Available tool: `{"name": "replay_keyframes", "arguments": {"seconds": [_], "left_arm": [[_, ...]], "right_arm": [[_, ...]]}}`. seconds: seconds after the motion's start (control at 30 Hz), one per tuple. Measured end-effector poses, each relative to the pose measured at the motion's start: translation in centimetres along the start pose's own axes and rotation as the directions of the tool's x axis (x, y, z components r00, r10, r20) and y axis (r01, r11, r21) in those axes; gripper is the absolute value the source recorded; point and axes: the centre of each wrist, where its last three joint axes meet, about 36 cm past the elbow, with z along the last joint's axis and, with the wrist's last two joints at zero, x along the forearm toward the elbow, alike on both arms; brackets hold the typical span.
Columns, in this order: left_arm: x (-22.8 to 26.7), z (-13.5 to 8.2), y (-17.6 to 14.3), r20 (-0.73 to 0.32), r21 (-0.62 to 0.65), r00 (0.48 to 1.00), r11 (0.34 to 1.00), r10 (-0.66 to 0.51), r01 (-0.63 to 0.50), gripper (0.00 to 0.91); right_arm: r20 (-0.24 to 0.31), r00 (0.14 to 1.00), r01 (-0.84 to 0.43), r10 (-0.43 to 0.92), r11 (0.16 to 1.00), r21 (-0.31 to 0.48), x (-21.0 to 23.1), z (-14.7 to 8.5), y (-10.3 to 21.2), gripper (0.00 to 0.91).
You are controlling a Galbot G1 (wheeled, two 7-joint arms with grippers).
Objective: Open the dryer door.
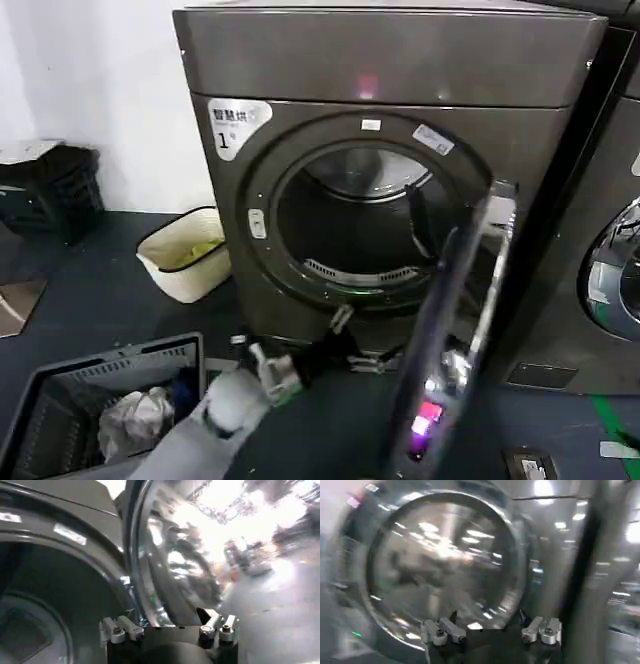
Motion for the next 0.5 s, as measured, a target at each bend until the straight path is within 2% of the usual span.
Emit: {"name": "replay_keyframes", "arguments": {"seconds": [0.1, 0.2, 0.27, 0.33, 0.43, 0.5], "left_arm": [[-2.1, 0.2, 0.0, 0.017, -0.002, 0.999, 0.999, 0.035, -0.035, 0.907], [-4.0, 0.5, -0.1, 0.025, -0.004, 0.997, 0.998, 0.066, -0.066, 0.907], [-5.4, 0.6, -0.5, 0.036, 0.000, 0.995, 0.996, 0.093, -0.093, 0.907], [-6.9, 0.7, -0.8, 0.046, 0.003, 0.992, 0.993, 0.117, -0.118, 0.907], [-8.8, 0.8, -1.2, 0.058, 0.006, 0.988, 0.990, 0.143, -0.144, 0.907], [-10.0, 1.1, -1.7, 0.056, -0.001, 0.986, 0.988, 0.155, -0.155, 0.907]], "right_arm": [[-0.079, 0.961, -0.254, 0.263, 0.961, 0.108, 3.3, -0.4, 1.4, 0.907], [-0.168, 0.826, -0.509, 0.538, 0.840, 0.188, 6.5, -0.6, 3.2, 0.907], [-0.198, 0.688, -0.657, 0.699, 0.715, 0.238, 8.4, -0.8, 4.4, 0.907], [-0.202, 0.517, -0.769, 0.832, 0.554, 0.319, 10.6, -0.9, 5.6, 0.907], [-0.187, 0.239, -0.851, 0.953, 0.298, 0.433, 13.1, -0.9, 7.2, 0.907], [-0.167, 0.045, -0.850, 0.985, 0.125, 0.511, 14.5, -0.7, 8.2, 0.907]]}}
